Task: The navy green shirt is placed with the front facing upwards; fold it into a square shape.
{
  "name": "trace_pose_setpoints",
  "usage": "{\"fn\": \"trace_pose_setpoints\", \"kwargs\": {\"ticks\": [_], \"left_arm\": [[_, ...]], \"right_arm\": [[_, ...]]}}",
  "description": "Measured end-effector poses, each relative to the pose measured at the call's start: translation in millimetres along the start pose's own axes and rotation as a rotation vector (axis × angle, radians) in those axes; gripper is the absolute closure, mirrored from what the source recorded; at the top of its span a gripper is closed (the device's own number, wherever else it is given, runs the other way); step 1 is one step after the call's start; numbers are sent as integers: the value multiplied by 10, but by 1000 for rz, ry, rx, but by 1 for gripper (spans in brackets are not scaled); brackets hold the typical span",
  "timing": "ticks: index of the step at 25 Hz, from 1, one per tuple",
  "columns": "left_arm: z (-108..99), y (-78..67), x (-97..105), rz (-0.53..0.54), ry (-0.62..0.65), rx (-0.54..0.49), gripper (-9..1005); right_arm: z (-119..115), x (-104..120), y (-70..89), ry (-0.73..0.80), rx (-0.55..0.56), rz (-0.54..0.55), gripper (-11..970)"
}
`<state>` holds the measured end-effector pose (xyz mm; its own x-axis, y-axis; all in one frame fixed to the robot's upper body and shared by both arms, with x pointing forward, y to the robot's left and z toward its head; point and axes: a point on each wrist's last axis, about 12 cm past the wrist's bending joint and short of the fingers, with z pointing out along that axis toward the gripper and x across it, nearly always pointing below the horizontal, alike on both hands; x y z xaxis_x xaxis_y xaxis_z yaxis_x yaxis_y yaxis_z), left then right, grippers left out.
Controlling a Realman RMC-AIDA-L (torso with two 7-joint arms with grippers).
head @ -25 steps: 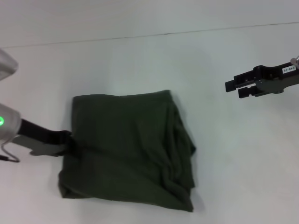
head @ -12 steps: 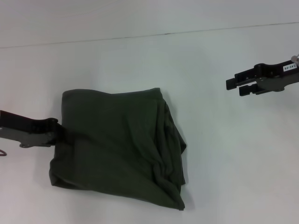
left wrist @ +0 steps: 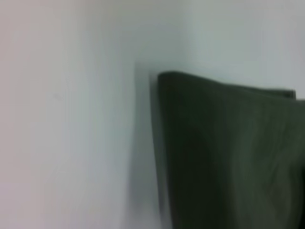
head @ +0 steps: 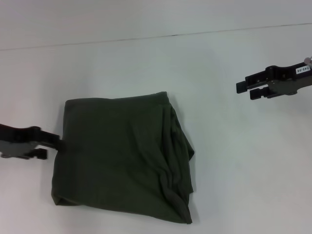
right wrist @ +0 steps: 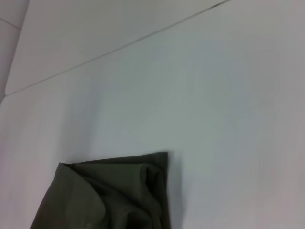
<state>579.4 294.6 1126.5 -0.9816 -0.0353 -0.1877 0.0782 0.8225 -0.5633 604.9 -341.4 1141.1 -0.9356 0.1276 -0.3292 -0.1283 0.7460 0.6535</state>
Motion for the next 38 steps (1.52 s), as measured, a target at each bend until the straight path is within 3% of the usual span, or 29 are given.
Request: {"fn": "trace_pose_setpoints", "kwargs": {"ticks": [2,6,11,17,25,32,38], "left_arm": [[-120,29,-6,-8,-38,1,440],[-432,7,-35,-2,-145,30,408],[-589,-97,-63,26,-187,116,368],[-602,-141,-76,38,-192,144,369],[-591,-179,-70,57,-221,199,368],[-537,-209,-57,77,-223,215,369],[-508,-234,-62,86,-224,222,369]], "right_arm": [[2,-10,14,1,-3,-4,330],[33,-24,71,21,-12,-24,330],[112,-64,205,80,-13,-78,330],[337,-155,512,151,-25,-163,333],[728,-137,874,187,-64,-195,351],[1037,2,978,173,-71,-196,367],[1154,60,996,214,-3,-203,381]]}}
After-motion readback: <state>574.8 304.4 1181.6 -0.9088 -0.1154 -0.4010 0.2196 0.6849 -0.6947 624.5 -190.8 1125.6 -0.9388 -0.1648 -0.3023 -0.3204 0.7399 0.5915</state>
